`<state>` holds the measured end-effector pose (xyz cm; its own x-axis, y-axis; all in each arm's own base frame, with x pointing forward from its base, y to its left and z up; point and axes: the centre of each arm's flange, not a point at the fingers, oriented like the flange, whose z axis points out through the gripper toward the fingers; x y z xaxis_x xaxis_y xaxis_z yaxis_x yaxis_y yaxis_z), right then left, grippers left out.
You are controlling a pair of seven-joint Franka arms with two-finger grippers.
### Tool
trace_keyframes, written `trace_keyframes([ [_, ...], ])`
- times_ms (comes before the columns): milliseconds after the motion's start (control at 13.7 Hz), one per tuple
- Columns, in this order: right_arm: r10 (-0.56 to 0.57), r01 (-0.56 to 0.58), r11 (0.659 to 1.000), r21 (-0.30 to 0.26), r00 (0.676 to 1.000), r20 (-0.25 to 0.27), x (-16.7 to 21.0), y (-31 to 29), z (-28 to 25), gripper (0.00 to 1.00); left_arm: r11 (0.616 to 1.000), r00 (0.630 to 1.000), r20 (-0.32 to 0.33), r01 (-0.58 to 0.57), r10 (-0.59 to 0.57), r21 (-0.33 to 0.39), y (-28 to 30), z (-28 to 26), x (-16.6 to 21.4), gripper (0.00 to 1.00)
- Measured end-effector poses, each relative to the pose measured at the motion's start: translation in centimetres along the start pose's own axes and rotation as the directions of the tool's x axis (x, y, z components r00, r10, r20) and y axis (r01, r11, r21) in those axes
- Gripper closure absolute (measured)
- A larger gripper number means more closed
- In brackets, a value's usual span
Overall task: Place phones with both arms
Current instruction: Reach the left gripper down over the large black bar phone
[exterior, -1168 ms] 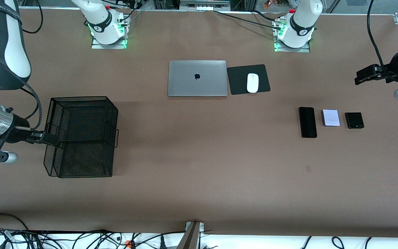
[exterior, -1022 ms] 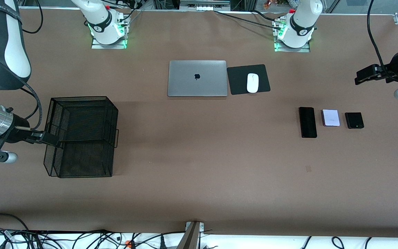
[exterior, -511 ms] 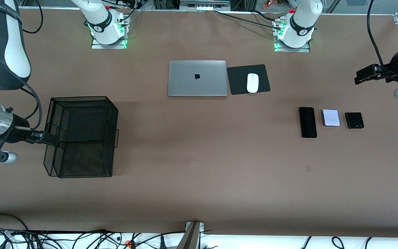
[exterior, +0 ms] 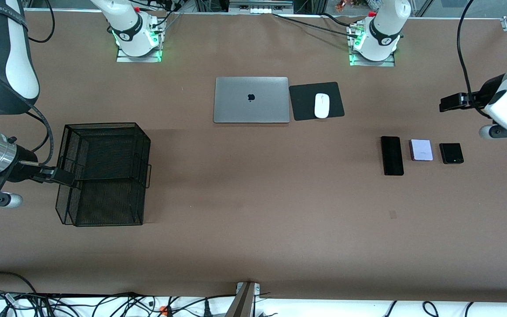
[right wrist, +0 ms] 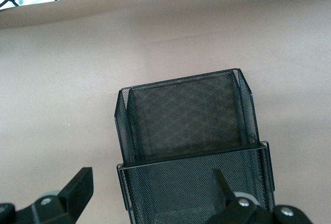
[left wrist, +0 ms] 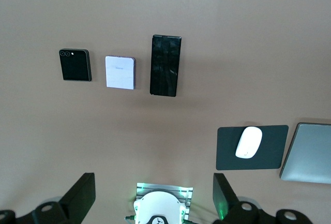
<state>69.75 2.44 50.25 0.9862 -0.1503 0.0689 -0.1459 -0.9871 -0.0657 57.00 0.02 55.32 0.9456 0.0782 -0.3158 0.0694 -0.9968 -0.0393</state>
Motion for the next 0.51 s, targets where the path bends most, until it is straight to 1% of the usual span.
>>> trace_keyframes([
  [73,0.0,0.0,1.0,0.0,1.0,0.0,0.0,0.0,0.0,0.0,1.0,1.0,0.003,-0.014,0.014,0.012,-0.2,1.1,0.7,0.0],
  [219,0.0,0.0,1.0,0.0,1.0,0.0,0.0,0.0,0.0,0.0,0.998,0.999,-0.012,-0.053,0.053,0.021,-0.9,3.9,2.4,0.0],
  [511,-0.001,0.001,1.0,0.0,1.0,0.0,0.0,0.0,0.0,0.0,0.994,0.993,-0.051,-0.106,0.106,0.003,-5.3,10.9,5.4,0.0],
])
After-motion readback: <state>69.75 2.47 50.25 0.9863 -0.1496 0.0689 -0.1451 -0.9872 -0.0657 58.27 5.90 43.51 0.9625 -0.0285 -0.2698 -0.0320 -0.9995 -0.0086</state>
